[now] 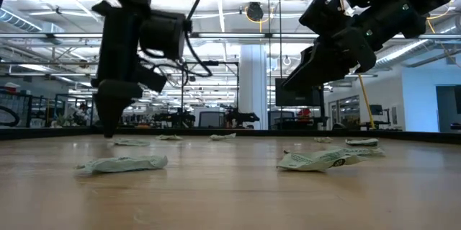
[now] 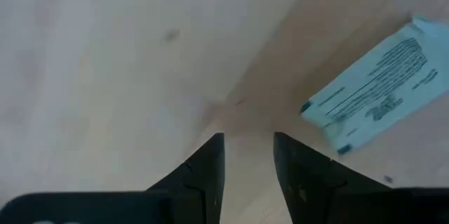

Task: Pick and place Stevia / Truvia into bins
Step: Put the stevia packet into the transparent bin

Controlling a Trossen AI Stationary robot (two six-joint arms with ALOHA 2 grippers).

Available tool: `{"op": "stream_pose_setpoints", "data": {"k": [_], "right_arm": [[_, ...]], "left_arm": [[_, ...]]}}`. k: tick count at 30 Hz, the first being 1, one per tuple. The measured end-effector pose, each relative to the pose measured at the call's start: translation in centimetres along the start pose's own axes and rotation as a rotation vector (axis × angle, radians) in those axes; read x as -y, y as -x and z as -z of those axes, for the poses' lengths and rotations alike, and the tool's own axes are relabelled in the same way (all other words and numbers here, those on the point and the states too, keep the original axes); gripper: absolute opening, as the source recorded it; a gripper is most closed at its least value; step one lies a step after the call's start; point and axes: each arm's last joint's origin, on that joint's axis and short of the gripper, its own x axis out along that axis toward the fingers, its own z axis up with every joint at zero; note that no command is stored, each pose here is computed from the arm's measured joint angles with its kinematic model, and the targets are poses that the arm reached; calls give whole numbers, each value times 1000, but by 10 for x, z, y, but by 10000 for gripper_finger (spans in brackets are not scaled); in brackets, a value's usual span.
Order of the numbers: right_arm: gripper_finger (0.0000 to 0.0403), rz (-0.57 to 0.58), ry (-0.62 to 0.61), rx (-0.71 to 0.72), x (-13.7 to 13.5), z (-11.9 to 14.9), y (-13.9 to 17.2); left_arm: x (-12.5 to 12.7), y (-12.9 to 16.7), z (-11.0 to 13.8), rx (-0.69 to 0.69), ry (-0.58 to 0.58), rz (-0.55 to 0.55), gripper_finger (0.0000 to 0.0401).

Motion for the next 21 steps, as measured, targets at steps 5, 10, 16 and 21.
{"op": "stream_pose_setpoints", "data": {"k": [5, 10, 16, 21], "right_arm": [[139, 1, 2, -1, 0, 0, 0], [141, 1, 1, 0, 0, 0, 0], [141, 2, 18, 7, 1, -1, 0], [141, 7, 41, 9, 2, -1, 0]], "left_arm": [[0, -6, 0, 29, -76, 49, 116], [-9, -5, -2, 1, -109, 103, 116], [-20, 22, -2, 109, -98, 264, 115], [-33, 51, -10, 369, -51, 291, 115]]}}
